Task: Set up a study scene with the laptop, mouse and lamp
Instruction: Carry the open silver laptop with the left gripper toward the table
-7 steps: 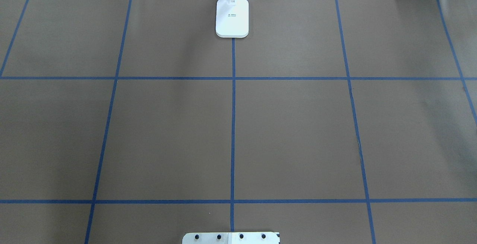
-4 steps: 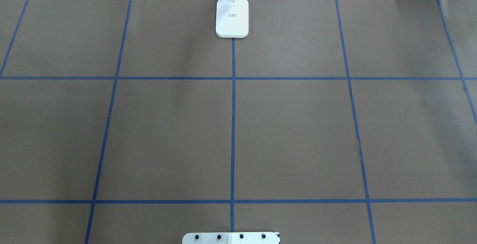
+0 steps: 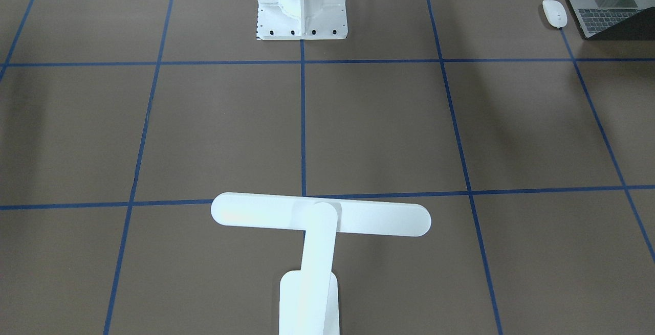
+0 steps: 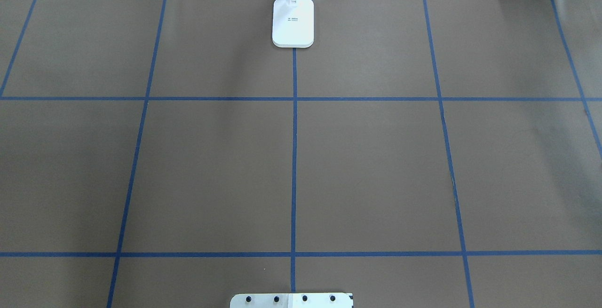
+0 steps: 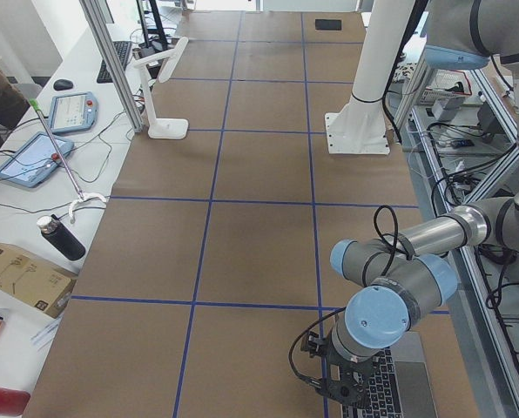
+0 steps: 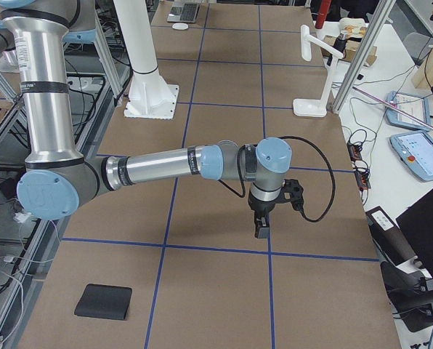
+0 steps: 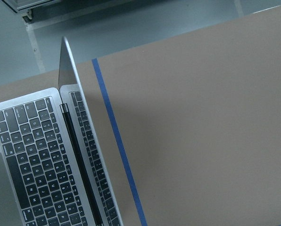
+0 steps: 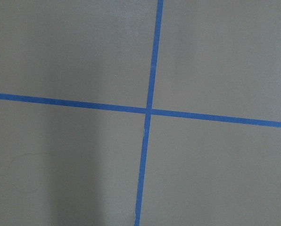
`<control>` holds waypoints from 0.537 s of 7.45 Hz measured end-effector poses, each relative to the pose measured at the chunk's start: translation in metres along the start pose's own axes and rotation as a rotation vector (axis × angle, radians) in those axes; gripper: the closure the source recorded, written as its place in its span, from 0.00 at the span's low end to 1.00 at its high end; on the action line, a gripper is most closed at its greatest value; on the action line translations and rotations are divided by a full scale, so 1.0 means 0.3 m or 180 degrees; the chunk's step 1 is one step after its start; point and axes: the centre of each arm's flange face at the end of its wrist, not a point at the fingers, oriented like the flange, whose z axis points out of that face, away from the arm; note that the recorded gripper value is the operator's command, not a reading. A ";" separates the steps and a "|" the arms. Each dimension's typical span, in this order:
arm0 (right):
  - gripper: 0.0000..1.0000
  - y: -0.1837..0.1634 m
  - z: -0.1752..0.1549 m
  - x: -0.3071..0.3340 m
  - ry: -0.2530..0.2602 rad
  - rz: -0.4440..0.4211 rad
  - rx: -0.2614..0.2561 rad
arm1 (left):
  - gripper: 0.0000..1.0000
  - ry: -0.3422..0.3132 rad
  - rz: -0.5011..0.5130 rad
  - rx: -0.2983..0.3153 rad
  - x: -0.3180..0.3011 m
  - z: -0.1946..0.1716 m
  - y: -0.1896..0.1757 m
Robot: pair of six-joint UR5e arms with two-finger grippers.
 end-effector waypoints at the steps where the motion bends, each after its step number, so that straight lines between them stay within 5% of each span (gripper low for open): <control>1: 0.00 0.004 0.003 0.003 -0.0003 0.0007 -0.0006 | 0.07 -0.0037 -0.0062 -0.0036 -0.027 0.025 0.001; 4: 0.00 0.009 0.008 0.004 -0.0012 0.0013 -0.0013 | 0.12 -0.0138 -0.0206 -0.0133 -0.074 0.097 -0.020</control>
